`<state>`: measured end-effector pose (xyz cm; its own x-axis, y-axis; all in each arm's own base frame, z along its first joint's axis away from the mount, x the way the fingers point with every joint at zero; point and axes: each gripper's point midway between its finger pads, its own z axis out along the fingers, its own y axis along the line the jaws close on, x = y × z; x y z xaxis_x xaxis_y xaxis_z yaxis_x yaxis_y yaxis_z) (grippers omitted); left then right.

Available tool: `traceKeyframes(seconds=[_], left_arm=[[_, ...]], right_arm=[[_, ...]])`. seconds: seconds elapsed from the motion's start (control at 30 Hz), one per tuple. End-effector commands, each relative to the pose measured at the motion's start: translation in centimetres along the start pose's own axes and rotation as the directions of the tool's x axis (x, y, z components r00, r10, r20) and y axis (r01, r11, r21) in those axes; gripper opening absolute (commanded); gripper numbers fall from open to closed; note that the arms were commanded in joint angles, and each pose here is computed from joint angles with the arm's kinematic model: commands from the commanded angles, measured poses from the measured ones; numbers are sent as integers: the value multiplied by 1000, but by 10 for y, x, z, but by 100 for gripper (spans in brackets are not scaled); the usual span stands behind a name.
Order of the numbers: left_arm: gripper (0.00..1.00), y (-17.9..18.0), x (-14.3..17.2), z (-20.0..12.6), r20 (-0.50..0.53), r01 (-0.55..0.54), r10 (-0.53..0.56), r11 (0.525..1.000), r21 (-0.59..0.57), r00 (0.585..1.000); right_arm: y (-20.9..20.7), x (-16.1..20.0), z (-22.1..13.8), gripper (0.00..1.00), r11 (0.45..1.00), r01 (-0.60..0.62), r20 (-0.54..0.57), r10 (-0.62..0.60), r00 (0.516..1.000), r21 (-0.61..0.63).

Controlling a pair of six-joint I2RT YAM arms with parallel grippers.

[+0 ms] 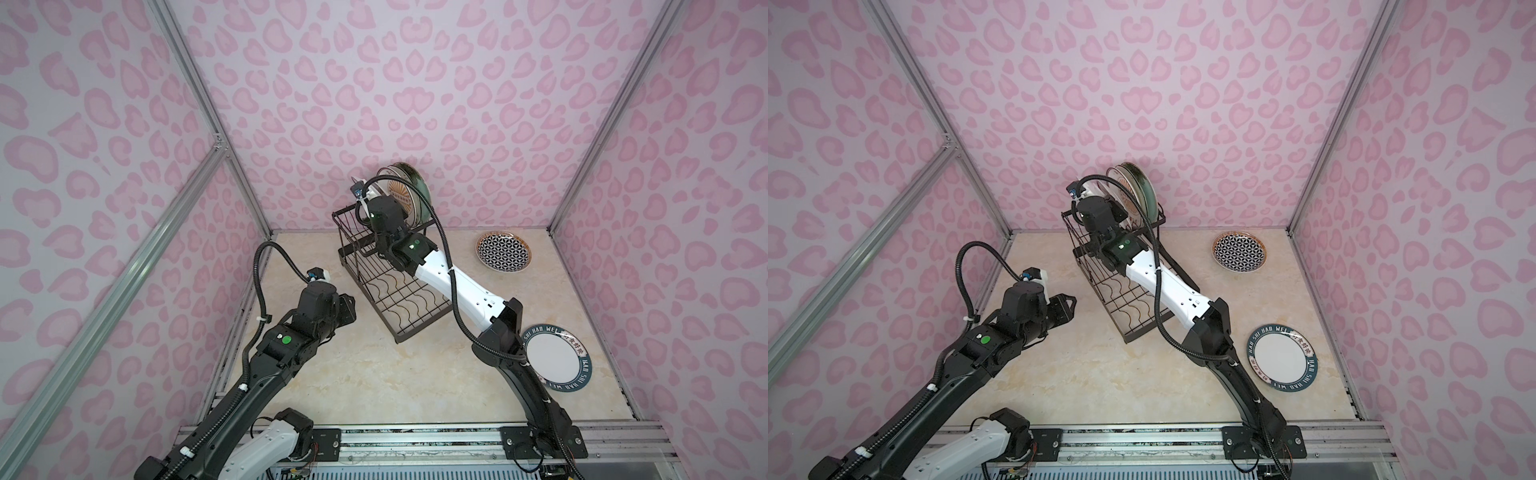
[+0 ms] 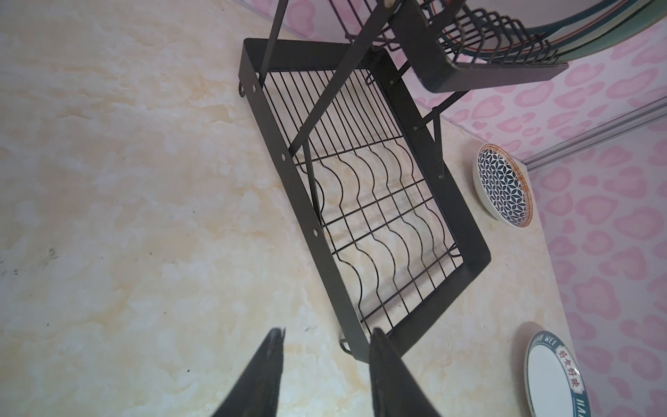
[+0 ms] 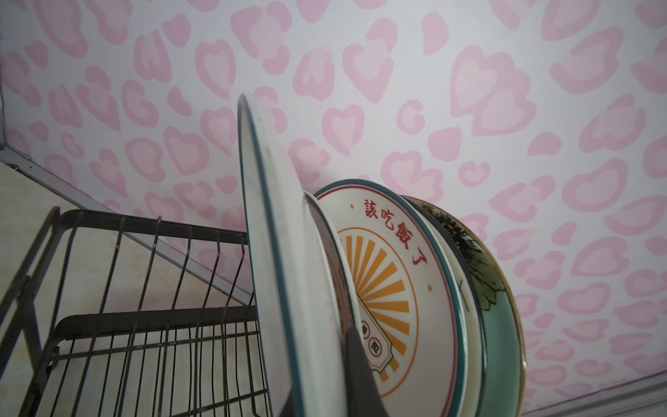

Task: Load plates into a dish rack
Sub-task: Place the plate on the dish rack.

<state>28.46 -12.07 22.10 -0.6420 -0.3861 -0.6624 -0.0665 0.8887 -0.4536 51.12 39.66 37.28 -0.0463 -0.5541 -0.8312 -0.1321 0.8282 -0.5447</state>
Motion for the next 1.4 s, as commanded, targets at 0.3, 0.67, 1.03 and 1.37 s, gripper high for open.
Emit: traceKeyframes(seconds=[0.3, 0.67, 1.03, 1.37], left_arm=[[42, -1, -3, 0, 5, -6, 6, 1000, 5, 1000], [42, 0, -5, -2, 11, -3, 3, 1000, 7, 1000], [42, -2, -4, -1, 3, 3, -3, 1000, 17, 1000], [42, -5, -3, -3, -1, 10, -10, 999, 34, 1000]], right_arm=[[3, 3, 6, 0, 999, -48, 3, 48, 999, -1], [8, 16, 12, 0, 997, -71, -31, 70, 997, -27], [8, 25, 11, 0, 993, -109, -73, 107, 992, -34], [10, 32, 10, 7, 991, -130, -104, 125, 987, -40]])
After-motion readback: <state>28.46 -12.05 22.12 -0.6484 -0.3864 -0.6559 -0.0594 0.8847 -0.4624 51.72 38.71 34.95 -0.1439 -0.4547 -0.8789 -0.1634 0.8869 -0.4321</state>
